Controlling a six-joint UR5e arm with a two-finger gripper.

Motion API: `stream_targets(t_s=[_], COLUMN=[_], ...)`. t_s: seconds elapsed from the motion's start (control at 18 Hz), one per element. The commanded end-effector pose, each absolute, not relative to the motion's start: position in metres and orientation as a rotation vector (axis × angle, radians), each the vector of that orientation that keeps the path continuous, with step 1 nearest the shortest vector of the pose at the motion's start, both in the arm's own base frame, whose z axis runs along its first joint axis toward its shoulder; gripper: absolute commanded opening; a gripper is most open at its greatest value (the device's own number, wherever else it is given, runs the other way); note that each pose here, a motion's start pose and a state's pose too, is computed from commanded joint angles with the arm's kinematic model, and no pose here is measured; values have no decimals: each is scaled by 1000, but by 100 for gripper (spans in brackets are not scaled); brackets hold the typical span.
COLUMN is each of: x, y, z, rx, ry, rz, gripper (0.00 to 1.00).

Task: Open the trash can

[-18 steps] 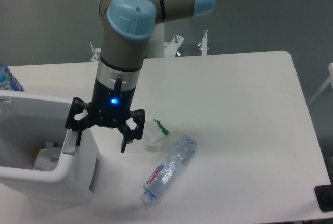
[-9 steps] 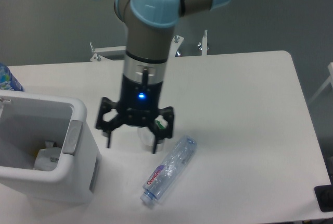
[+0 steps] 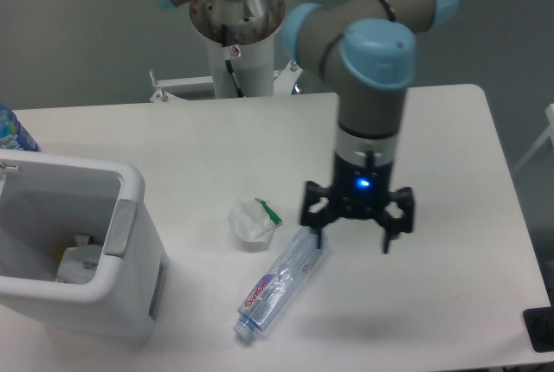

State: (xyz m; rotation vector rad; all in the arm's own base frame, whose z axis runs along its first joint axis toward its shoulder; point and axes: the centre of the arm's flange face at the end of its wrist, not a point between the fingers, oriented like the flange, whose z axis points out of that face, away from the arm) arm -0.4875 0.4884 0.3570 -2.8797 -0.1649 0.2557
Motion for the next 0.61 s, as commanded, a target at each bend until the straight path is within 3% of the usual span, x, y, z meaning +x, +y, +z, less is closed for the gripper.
stream_targets(t_s=[0.61], x=[-477], y=[472], z=[318], rx=[-2974], ry=[198], rz=[253], gripper=[100])
